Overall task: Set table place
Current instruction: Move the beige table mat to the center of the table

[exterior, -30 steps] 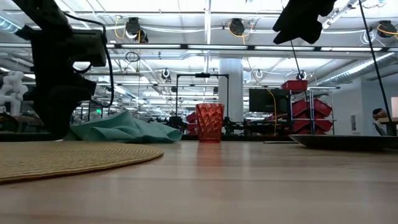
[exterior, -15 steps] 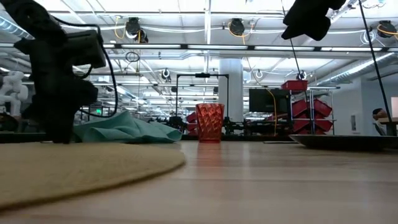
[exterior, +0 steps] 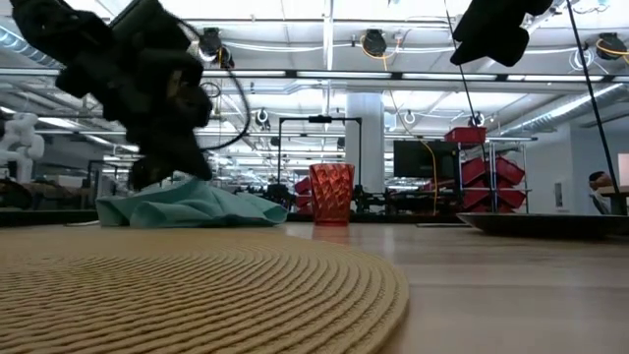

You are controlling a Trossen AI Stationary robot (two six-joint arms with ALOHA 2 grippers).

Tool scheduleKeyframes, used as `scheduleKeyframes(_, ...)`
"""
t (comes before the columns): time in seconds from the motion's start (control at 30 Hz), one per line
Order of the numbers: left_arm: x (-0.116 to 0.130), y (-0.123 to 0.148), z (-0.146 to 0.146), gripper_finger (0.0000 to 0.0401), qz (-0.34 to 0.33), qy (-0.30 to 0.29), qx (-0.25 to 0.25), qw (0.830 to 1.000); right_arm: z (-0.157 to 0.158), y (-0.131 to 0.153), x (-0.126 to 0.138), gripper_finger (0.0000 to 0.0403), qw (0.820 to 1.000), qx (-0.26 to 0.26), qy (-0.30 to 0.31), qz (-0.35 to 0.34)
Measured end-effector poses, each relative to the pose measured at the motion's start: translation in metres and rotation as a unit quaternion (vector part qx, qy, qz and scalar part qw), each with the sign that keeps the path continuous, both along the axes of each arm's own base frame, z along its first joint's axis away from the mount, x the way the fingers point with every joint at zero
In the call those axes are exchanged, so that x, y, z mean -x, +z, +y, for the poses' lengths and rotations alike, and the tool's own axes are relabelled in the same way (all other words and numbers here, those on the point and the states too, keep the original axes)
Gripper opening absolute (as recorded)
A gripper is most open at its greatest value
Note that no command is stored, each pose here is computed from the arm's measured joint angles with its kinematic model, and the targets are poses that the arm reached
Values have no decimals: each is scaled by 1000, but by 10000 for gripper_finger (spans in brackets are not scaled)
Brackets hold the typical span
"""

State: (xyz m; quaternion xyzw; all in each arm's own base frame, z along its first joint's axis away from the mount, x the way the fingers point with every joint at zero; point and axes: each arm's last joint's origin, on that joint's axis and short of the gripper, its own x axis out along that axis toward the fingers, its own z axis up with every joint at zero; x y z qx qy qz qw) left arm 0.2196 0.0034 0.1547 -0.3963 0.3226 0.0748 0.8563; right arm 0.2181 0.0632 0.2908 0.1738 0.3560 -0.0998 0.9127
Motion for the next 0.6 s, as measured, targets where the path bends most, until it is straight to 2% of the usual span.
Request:
scheduleKeyframes(0.13, -24, 4, 3, 0, -6, -15, -14, 1000, 0, 0, 0, 164, 1000, -6, -5, -1)
scheduleKeyframes(0.23, -37, 17, -8, 0, -13, -75, -1, 997, 2, 0, 1, 164, 1000, -11, -5, -1)
scheduleKeyframes(0.3, -38, 27, -20, 0, 10, -110, -4, 994, 4, 0, 1, 164, 1000, -11, 0, -1)
scheduleKeyframes(0.43, -23, 45, -50, 0, 98, -162, -1, 982, 9, 0, 3, 164, 1000, -16, 5, 2)
scheduleKeyframes(0.6, 9, 49, -104, 0, 197, -186, 73, 960, 14, 0, 5, 164, 1000, -11, 13, 0)
